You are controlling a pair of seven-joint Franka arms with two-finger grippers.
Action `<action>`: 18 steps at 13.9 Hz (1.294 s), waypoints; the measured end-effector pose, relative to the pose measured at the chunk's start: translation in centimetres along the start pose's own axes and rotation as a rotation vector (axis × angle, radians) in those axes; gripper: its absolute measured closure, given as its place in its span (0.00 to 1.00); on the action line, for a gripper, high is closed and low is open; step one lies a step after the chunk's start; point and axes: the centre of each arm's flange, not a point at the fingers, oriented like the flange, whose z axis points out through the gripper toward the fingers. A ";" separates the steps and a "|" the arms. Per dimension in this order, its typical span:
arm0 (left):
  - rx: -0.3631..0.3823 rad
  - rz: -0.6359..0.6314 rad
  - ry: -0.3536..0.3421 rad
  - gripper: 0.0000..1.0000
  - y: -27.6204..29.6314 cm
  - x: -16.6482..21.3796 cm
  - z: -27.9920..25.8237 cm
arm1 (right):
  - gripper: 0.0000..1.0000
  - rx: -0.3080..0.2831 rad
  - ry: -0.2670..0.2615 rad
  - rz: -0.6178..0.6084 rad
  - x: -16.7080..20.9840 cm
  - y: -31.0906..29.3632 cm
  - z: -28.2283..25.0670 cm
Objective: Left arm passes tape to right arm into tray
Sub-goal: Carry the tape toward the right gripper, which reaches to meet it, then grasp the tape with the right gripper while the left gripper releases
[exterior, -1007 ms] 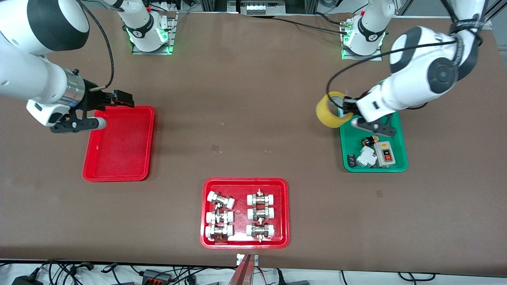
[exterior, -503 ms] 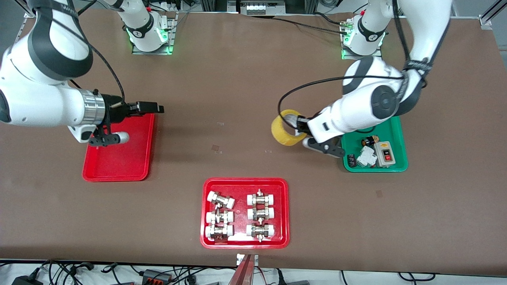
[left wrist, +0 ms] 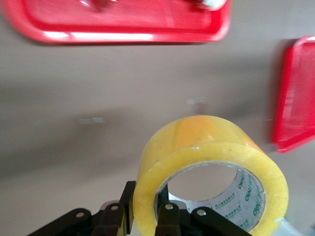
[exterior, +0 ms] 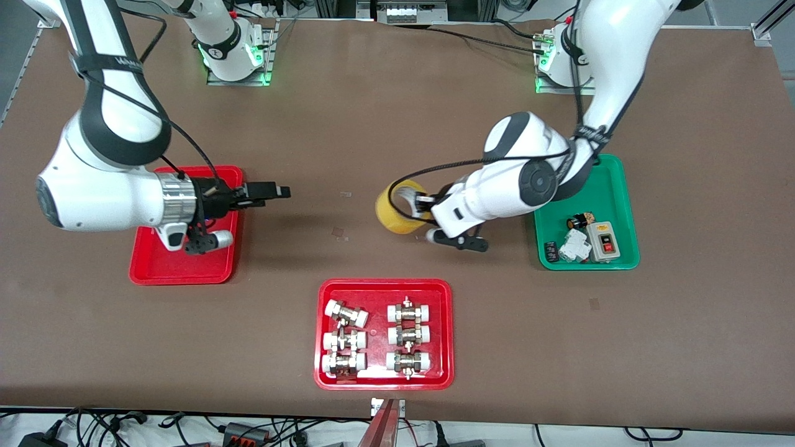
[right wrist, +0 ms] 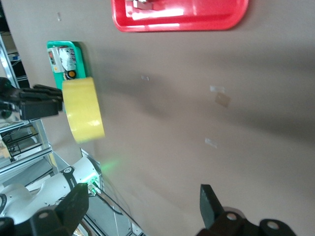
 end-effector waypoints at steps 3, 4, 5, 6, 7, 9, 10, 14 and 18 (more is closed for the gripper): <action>-0.079 -0.117 0.068 0.78 3.2 0.5 2.8 | 0.00 0.045 0.018 -0.045 1.5 -0.5 3.3; -0.099 -0.136 0.100 0.78 3.9 0.4 3.6 | 0.00 0.051 0.028 -0.052 1.7 -1.1 4.3; -0.117 -0.149 0.132 0.78 4.5 0.5 4.2 | 0.00 0.049 0.039 -0.059 1.9 -1.7 5.1; -0.132 -0.158 0.158 0.78 4.7 0.6 4.6 | 0.00 0.044 0.050 -0.066 2.1 -2.2 5.9; -0.140 -0.165 0.173 0.78 4.8 0.7 4.7 | 0.00 0.039 0.061 -0.072 2.3 -2.6 6.6; -0.146 -0.189 0.182 0.78 4.6 0.9 4.6 | 0.00 0.032 0.069 -0.095 2.5 -2.7 7.5; -0.147 -0.195 0.182 0.78 4.7 0.9 4.7 | 0.00 0.031 0.071 -0.102 2.6 -2.6 7.4; -0.146 -0.198 0.178 0.78 5.0 0.6 4.9 | 0.00 0.021 0.110 -0.108 3.2 -2.6 8.0; -0.146 -0.198 0.177 0.78 5.0 0.6 5.0 | 0.07 0.012 0.129 -0.118 3.5 -3.1 9.0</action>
